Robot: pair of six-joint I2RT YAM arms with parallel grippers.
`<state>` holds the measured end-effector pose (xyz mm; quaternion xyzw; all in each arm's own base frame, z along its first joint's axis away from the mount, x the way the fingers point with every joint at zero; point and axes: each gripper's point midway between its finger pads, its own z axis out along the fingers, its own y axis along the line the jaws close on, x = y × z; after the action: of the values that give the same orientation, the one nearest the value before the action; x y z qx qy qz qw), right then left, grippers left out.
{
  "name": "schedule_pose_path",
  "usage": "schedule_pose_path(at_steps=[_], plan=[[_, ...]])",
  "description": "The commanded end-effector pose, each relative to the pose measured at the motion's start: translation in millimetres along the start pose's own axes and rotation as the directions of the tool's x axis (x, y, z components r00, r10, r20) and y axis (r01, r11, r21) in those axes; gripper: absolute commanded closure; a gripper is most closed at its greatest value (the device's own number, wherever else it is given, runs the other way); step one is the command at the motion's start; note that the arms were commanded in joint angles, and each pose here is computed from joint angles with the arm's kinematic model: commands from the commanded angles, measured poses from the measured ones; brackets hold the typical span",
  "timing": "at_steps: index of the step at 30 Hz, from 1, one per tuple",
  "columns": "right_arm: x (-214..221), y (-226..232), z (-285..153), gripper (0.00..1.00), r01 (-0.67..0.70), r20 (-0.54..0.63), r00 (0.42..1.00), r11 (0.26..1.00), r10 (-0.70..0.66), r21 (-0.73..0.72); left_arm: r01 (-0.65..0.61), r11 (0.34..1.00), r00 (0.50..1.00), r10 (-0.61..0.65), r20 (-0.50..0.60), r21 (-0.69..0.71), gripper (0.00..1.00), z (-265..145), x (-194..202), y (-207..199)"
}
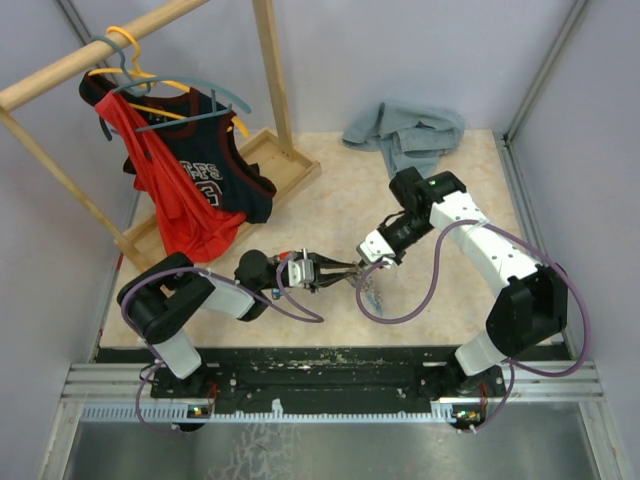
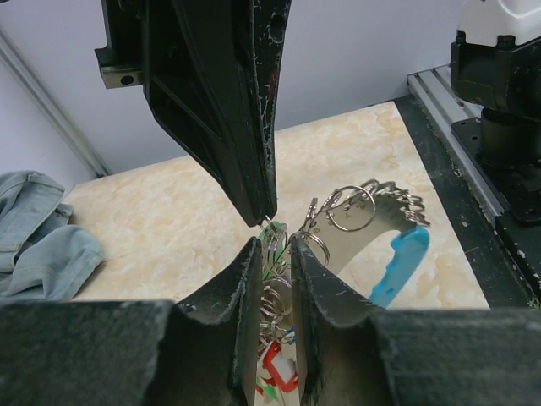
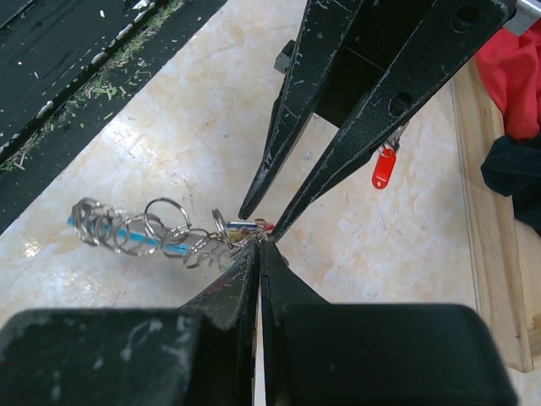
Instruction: Remove the keys from the keyring
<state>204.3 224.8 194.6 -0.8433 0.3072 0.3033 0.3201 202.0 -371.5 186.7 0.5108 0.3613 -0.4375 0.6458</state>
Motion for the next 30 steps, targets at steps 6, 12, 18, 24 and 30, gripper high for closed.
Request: schedule_pose_path(at_steps=[6, 12, 18, 24, 30], plan=[[-19.6, -9.4, -4.5, 1.00, 0.040, 0.047, 0.998, 0.998, -0.042, 0.042, -0.145, 0.989, 0.978, 0.143, 0.150, 0.003, 0.78, 11.9, -41.4, 6.9], [-18.9, -9.9, -4.7, 1.00, 0.040, 0.042, 0.998, 0.998, -0.042, 0.042, -0.142, 0.990, 0.981, 0.141, 0.134, -0.001, 0.83, 12.5, -38.5, 6.7], [-18.1, -10.5, -7.0, 1.00, 0.037, 0.028, 0.999, 0.998, -0.039, 0.046, -0.148, 0.989, 0.980, 0.149, 0.128, -0.020, 0.82, 9.4, -39.1, 8.0], [-17.6, -11.2, -10.0, 1.00, 0.034, 0.020, 0.999, 0.998, -0.035, 0.054, -0.159, 0.985, 0.977, 0.167, 0.135, -0.067, 0.79, 4.5, -44.0, 12.7], [-18.7, -11.7, -11.9, 1.00, 0.034, 0.020, 0.999, 0.998, -0.036, 0.059, -0.147, 0.988, 0.980, 0.153, 0.130, -0.053, 0.80, 5.8, -41.1, 10.7]])
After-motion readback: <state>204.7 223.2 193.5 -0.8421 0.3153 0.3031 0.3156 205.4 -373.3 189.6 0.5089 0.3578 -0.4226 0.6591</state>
